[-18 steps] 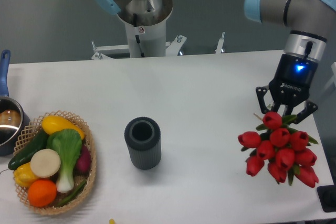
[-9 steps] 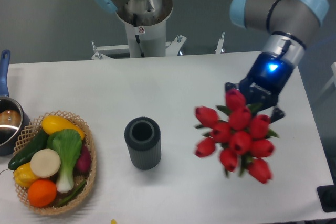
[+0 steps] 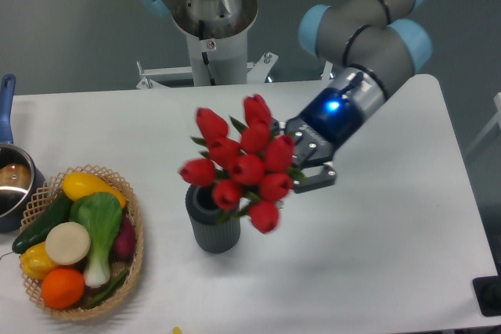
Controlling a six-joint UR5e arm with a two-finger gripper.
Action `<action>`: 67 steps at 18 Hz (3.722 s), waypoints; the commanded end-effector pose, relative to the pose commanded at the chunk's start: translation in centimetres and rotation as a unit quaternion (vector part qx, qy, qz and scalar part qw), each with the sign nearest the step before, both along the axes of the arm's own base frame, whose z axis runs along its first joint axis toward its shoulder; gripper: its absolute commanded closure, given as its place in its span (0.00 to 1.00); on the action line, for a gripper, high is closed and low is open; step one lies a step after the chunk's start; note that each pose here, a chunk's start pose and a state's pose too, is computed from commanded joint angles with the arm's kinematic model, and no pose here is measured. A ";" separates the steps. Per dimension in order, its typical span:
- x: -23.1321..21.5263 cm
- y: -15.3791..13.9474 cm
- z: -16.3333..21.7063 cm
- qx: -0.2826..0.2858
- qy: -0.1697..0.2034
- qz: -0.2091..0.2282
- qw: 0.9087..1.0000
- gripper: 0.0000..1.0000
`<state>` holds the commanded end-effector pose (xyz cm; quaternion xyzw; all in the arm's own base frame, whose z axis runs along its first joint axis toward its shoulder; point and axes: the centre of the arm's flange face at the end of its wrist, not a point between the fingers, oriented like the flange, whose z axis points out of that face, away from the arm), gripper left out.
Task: Insert the flowers into the vase
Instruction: 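Carry the tulips over the dark grey vase, then lower the tulip stems down into the vase opening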
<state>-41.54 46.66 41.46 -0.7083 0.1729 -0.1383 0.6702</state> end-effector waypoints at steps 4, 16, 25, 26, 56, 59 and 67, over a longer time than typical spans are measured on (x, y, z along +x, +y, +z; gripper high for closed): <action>2.3 0.0 -0.1 0.013 -0.016 -0.015 1.000 0.85; 5.5 -1.2 -4.8 0.036 -0.042 -0.025 0.998 0.85; 4.3 -0.9 -7.4 0.025 -0.063 -0.021 0.998 0.84; 4.2 -0.9 -7.8 0.024 -0.065 -0.020 0.997 0.84; 3.4 -2.5 -17.6 0.024 -0.067 0.000 0.997 0.81; 3.8 -2.2 -17.9 0.023 -0.067 -0.003 0.997 0.81; 3.6 -2.3 -17.9 0.023 -0.066 -0.002 0.998 0.68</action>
